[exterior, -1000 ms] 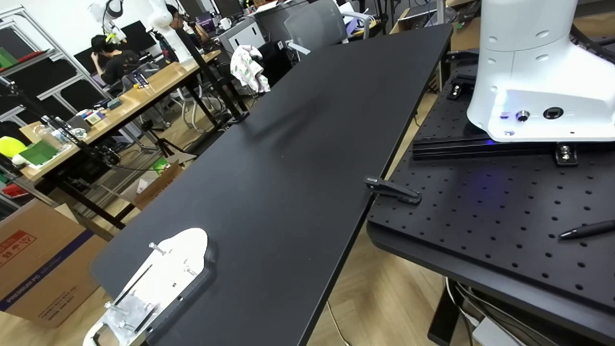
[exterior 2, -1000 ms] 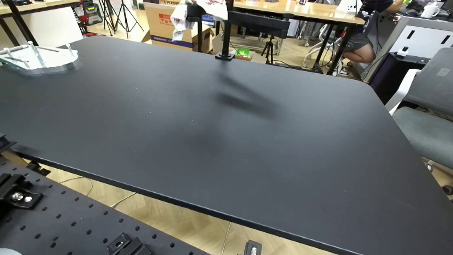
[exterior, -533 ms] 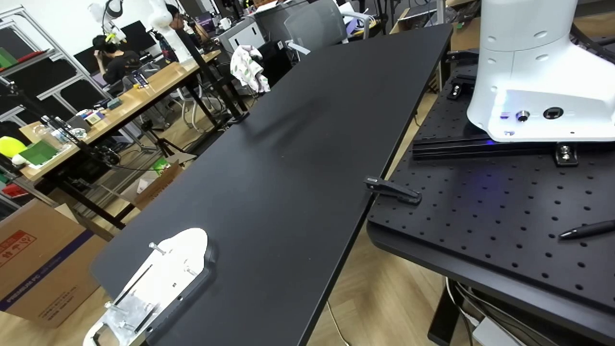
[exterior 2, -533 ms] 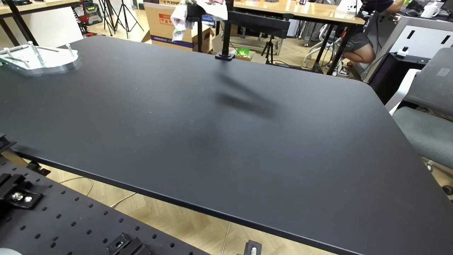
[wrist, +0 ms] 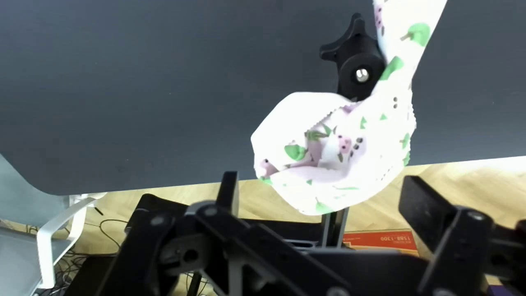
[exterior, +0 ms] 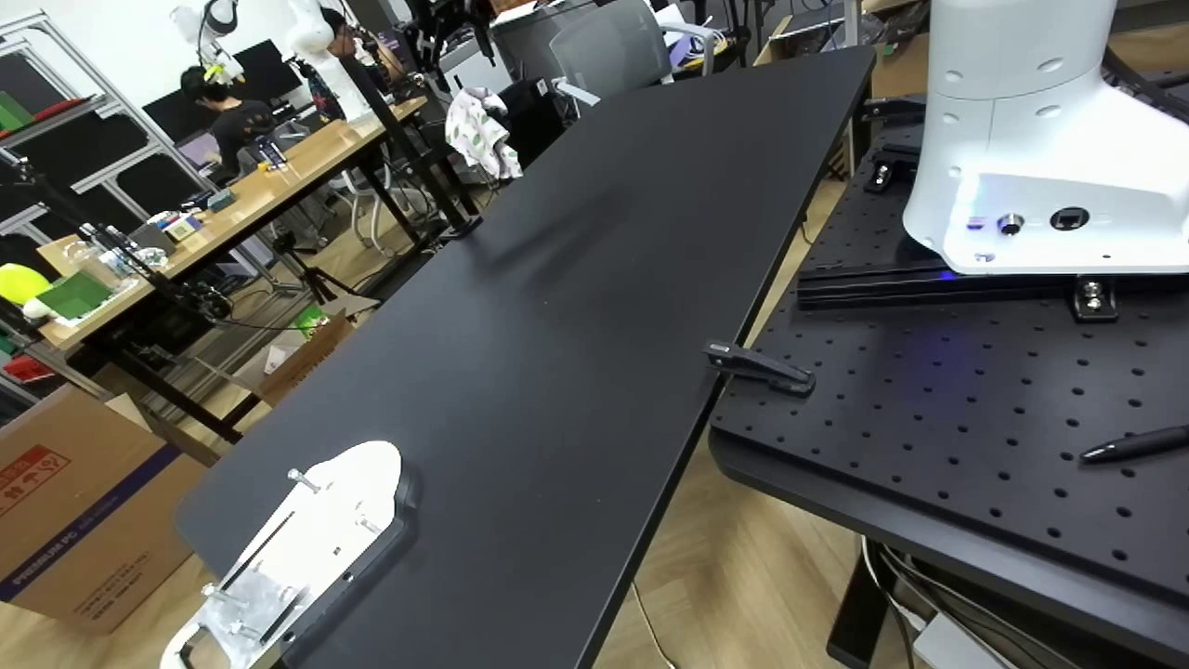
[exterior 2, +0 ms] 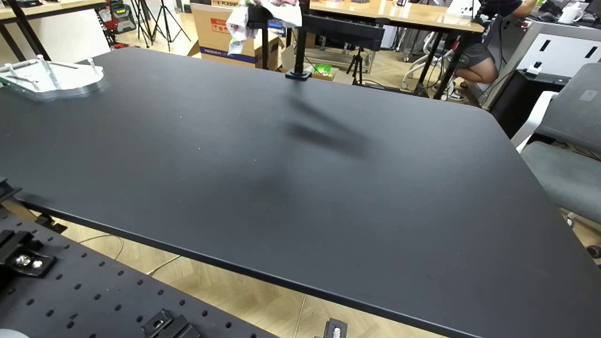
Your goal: Unhang the white cloth from the black frame
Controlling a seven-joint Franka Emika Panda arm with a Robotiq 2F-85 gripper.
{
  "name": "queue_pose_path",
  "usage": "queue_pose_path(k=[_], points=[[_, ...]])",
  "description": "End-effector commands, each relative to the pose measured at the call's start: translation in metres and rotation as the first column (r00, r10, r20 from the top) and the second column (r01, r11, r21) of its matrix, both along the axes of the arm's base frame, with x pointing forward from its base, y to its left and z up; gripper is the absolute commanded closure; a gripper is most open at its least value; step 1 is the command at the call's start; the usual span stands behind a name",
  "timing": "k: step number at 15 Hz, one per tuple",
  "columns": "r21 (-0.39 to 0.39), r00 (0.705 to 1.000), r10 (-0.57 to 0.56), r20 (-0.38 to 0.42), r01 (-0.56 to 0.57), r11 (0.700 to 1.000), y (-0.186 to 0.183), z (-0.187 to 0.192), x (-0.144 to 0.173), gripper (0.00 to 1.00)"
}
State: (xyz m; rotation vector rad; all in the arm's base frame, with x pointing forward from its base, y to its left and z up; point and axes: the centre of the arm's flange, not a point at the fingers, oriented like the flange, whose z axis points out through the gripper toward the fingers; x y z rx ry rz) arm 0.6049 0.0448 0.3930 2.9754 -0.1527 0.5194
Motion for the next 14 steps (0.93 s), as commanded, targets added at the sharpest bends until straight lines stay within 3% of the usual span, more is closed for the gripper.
queue_pose_path(k=[1, 6, 11, 12, 14], points=[[-0.007, 1.000, -0.012, -0.003, 0.012, 1.000, 0.017, -0.002, 0.027, 0.26], [-0.007, 1.000, 0.009, -0.025, -0.009, 1.000, 0.029, -0.008, 0.033, 0.62], [0.045, 0.991, -0.024, -0.129, 0.030, 0.999, 0.028, -0.010, 0.012, 0.95], [0.053, 0.989, -0.032, -0.145, 0.040, 0.998, 0.027, -0.007, 0.004, 1.00], [0.058, 0.984, -0.045, -0.170, 0.055, 0.997, 0.027, 0.001, -0.008, 1.00]])
